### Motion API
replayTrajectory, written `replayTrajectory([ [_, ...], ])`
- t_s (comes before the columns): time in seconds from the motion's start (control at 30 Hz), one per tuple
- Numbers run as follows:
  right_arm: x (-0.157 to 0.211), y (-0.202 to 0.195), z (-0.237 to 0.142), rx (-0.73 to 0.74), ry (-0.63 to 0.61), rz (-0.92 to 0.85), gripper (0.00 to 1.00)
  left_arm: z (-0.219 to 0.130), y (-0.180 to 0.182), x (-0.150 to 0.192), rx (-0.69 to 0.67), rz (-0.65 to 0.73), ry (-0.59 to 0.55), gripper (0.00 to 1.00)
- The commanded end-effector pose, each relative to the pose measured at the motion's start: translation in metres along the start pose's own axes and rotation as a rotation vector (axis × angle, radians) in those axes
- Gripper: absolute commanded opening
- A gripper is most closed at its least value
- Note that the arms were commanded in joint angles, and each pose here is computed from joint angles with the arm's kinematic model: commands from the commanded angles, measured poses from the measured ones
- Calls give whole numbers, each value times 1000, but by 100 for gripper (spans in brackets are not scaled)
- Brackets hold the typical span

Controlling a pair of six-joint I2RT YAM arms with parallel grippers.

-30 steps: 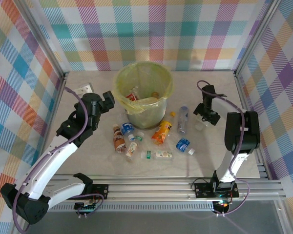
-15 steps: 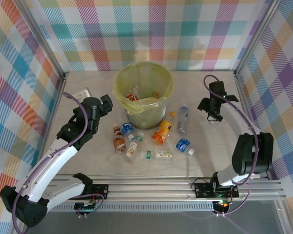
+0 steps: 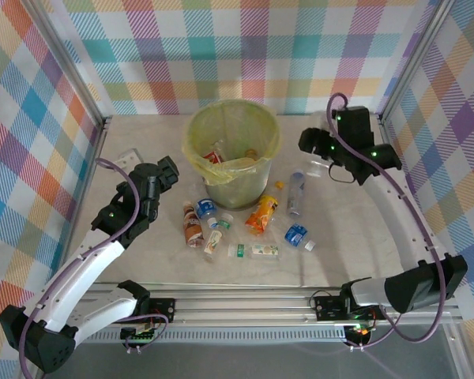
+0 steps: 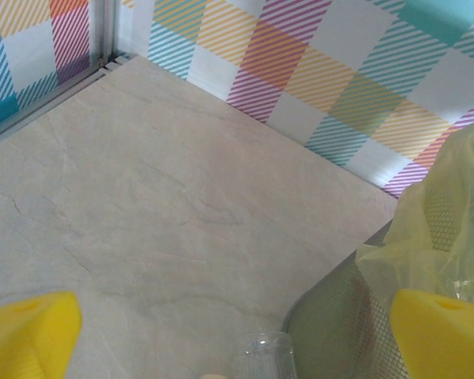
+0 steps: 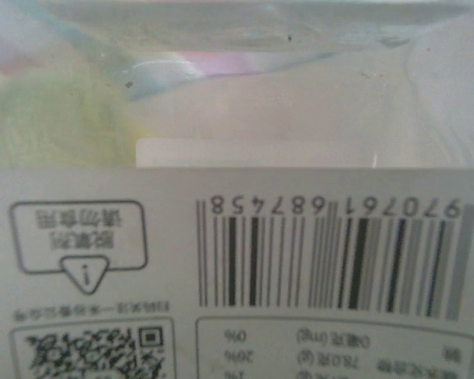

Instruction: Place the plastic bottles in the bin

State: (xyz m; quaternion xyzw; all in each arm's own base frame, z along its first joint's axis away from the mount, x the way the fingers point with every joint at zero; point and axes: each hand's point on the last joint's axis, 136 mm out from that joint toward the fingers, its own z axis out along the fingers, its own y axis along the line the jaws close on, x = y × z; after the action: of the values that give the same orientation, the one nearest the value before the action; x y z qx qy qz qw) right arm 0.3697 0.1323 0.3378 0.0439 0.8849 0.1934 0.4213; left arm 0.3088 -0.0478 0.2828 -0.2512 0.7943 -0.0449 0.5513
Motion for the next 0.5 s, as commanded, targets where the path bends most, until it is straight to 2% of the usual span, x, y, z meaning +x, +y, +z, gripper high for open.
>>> replayTrajectory([
  [0.0, -17, 45, -7, -124, -27, -107, 65, 2, 6, 2, -13, -22, -5, 100],
  [0.2, -35, 105, 4, -248, -44, -216, 66, 3, -1, 5, 20, -26, 11, 100],
  [0.47, -34, 162, 46, -330, -18, -373, 67, 3, -3, 8, 38, -30, 22, 100],
])
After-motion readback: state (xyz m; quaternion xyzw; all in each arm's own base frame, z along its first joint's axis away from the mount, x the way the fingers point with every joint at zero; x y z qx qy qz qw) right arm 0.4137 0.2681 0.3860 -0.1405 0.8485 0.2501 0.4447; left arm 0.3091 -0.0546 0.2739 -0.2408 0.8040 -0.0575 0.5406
